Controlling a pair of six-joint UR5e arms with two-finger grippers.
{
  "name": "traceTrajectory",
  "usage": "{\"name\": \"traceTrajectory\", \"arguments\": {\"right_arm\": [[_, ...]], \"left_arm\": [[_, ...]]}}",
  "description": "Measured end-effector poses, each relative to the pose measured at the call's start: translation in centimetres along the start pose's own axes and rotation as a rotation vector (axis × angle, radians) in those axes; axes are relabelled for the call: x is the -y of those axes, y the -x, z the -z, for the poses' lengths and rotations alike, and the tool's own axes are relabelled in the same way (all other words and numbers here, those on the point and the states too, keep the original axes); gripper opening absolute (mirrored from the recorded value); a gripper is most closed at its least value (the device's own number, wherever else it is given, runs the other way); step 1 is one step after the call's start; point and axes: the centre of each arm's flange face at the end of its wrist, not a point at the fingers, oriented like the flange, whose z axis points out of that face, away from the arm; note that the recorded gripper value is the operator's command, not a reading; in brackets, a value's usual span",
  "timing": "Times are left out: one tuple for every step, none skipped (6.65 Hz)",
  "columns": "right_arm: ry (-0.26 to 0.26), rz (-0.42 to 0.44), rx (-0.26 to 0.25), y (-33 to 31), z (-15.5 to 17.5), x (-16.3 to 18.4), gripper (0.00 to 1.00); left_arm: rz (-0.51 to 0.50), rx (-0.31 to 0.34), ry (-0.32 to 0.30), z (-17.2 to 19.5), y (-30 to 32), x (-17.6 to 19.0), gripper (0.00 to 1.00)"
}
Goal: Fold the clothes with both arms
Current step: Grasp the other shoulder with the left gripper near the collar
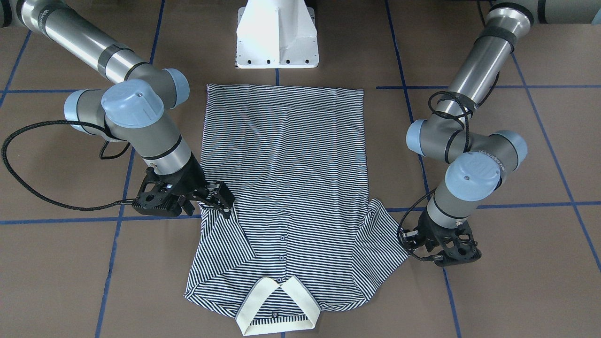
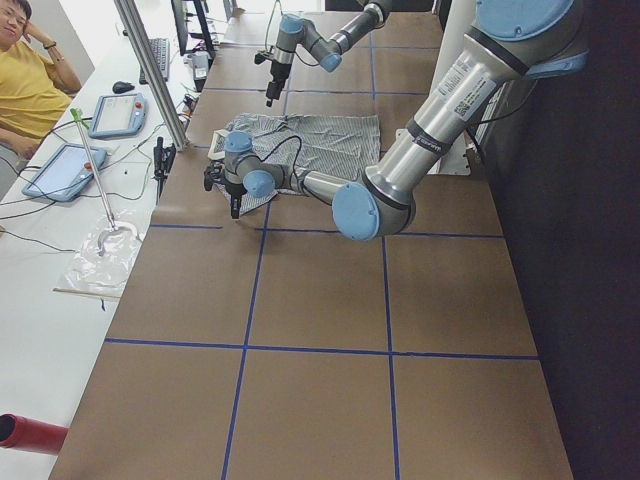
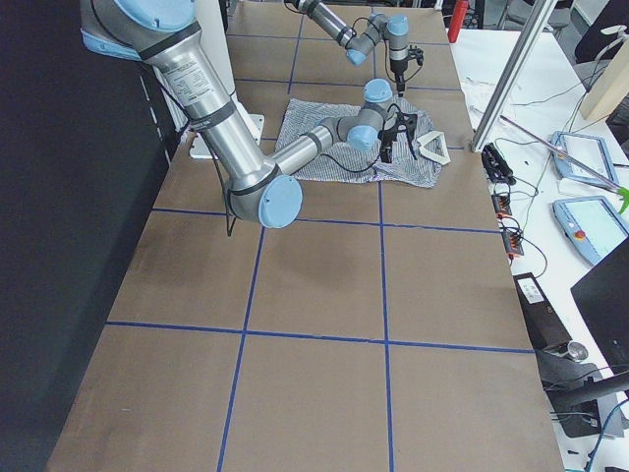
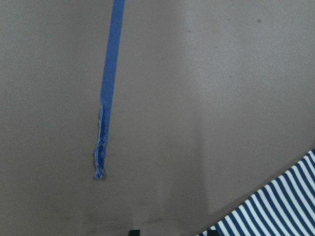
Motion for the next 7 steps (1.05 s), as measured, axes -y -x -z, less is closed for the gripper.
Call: {"name": "traceTrajectory", "arguments": {"right_arm": [[0.000,0.000,-0.001,0.0,-0.1,0.0,1.00],[0.000,-0.001,-0.002,-0.1,-0.1,0.0,1.00],[0.001,-0.001,-0.002,-0.1,-0.1,0.0,1.00],[0.001,-0.002,-0.002,-0.1,-0.1,0.0,1.00],[0.002,-0.003,-0.003,-0.2,-0.1,0.0,1.00],[0.003,-0.004,-0.006,-0.4,-0.3,-0.1,1.00],[0.004,-0.005,-0.011,-0.7,-0.4,-0.1,1.00]], "left_arm": [[0.002,-0.002,0.003,-0.2,-0.3,-0.3,0.53],[0.005,-0.003,0.006,-0.3,-0.5,-0.5,0.42],[0.006,-0.004,0.007,-0.4,-0.7,-0.7,0.00],[0.005,-0.006,0.007,-0.3,-0.9,-0.7,0.00],[0.005,-0.007,0.008,-0.3,-1.1,-0.8,0.00],[0.008,-0.010,0.009,-0.3,-1.4,-0.9,0.00],[0.018,-0.021,0.008,0.1,-2.4,-1.0,0.00]]}}
